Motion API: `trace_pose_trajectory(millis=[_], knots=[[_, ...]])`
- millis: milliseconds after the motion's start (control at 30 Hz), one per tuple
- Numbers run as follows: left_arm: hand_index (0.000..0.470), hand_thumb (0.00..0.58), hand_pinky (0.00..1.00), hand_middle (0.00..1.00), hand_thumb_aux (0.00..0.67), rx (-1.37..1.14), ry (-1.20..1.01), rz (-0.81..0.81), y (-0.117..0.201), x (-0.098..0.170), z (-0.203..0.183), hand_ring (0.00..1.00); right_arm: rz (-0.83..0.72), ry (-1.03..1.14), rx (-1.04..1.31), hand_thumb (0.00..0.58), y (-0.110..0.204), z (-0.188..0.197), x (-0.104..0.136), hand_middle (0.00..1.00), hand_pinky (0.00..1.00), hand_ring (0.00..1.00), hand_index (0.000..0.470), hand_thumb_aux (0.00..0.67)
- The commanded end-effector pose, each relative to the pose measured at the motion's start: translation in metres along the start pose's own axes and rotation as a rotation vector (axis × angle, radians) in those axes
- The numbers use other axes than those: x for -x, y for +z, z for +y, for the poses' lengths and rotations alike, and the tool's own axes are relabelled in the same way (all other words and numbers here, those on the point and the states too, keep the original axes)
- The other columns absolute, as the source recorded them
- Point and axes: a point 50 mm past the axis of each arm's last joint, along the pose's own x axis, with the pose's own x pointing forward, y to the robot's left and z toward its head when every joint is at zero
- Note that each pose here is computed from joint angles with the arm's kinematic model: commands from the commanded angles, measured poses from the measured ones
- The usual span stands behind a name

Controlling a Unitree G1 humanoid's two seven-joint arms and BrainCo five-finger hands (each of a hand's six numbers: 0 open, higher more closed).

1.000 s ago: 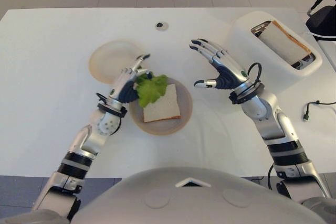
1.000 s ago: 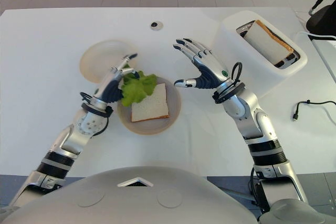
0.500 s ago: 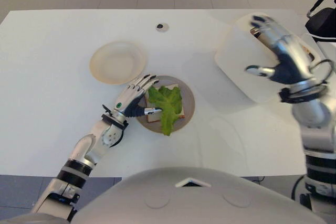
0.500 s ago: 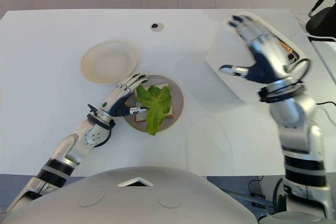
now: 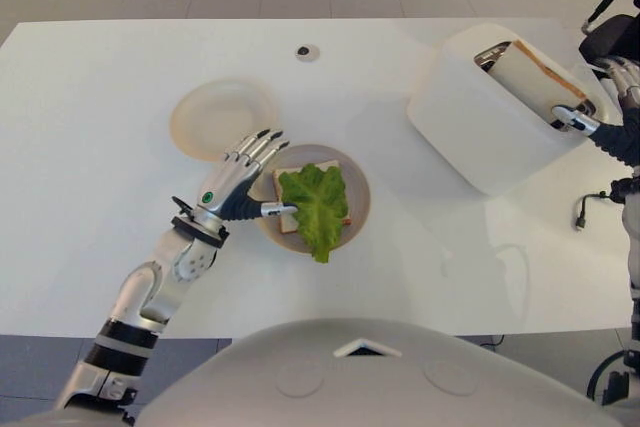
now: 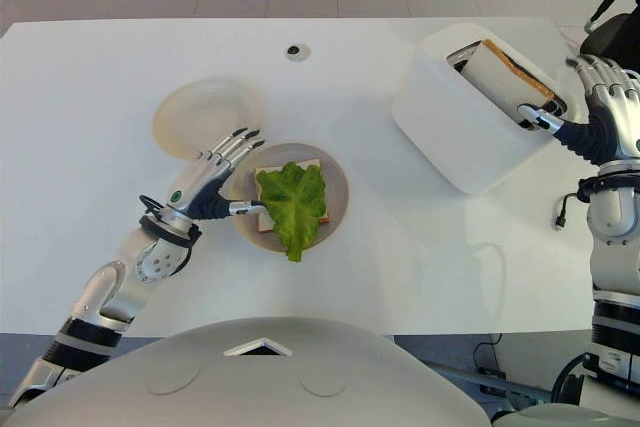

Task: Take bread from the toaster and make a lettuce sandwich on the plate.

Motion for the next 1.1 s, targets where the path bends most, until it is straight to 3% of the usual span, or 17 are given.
trace_pose_trajectory(millis=[33, 167, 267, 367, 400, 433, 467, 567, 667, 833, 1100], knots=[[0.000, 0.000, 0.00, 0.00, 0.000, 0.020, 0.039, 0.036, -0.004, 0.003, 0.003, 0.00, -0.086, -0.059, -0.043, 0.580, 0.015, -0.011, -0.007, 1.00, 1.00, 1.00, 0.470, 0.670], [0.006, 0.014, 0.00, 0.00, 0.008, 0.041, 0.079, 0.055, -0.006, 0.004, 0.006, 0.00, -0.167, -0.112, -0.074, 0.580, 0.029, -0.021, -0.013, 1.00, 1.00, 1.00, 0.470, 0.670], [0.024, 0.058, 0.00, 0.00, 0.034, 0.054, 0.096, 0.058, -0.006, 0.003, 0.006, 0.00, -0.211, -0.228, -0.101, 0.580, 0.037, -0.038, -0.013, 1.00, 1.00, 1.00, 0.470, 0.670], [0.079, 0.179, 0.00, 0.00, 0.113, 0.061, 0.144, 0.076, -0.010, 0.005, 0.011, 0.00, -0.281, -0.451, -0.159, 0.580, 0.049, -0.066, -0.010, 1.00, 1.00, 1.00, 0.470, 0.670], [0.085, 0.190, 0.00, 0.00, 0.121, 0.062, 0.184, 0.084, -0.011, 0.005, 0.016, 0.00, -0.351, -0.524, -0.221, 0.580, 0.061, -0.075, -0.007, 1.00, 1.00, 1.00, 0.470, 0.670], [0.041, 0.096, 0.00, 0.00, 0.058, 0.062, 0.231, 0.084, -0.012, 0.004, 0.021, 0.00, -0.447, -0.539, -0.338, 0.580, 0.078, -0.077, -0.003, 1.00, 1.00, 1.00, 0.470, 0.670], [0.000, 0.000, 0.00, 0.00, 0.000, 0.063, 0.275, 0.080, -0.012, 0.004, 0.025, 0.00, -0.528, -0.503, -0.440, 0.580, 0.093, -0.074, 0.000, 1.00, 1.00, 1.00, 0.470, 0.670], [0.000, 0.000, 0.00, 0.00, 0.000, 0.093, 0.409, 0.041, -0.007, 0.006, 0.039, 0.00, -0.676, -0.179, -0.785, 0.580, 0.139, -0.032, 0.011, 1.00, 1.00, 1.00, 0.470, 0.670], [0.000, 0.000, 0.00, 0.00, 0.000, 0.106, 0.514, -0.002, -0.003, 0.012, 0.050, 0.00, -0.659, 0.149, -1.036, 0.580, 0.171, 0.021, 0.024, 1.00, 1.00, 1.00, 0.470, 0.670], [0.000, 0.000, 0.00, 0.00, 0.000, 0.121, 0.602, -0.051, -0.004, 0.017, 0.056, 0.00, -0.476, 0.571, -1.130, 0.580, 0.184, 0.102, 0.033, 1.00, 1.00, 1.00, 0.470, 0.670], [0.000, 0.000, 0.00, 0.00, 0.000, 0.051, 0.354, -0.300, 0.030, 0.008, 0.027, 0.00, -0.364, 0.690, -1.094, 0.580, 0.193, 0.143, 0.042, 1.00, 1.00, 1.00, 0.470, 0.670]])
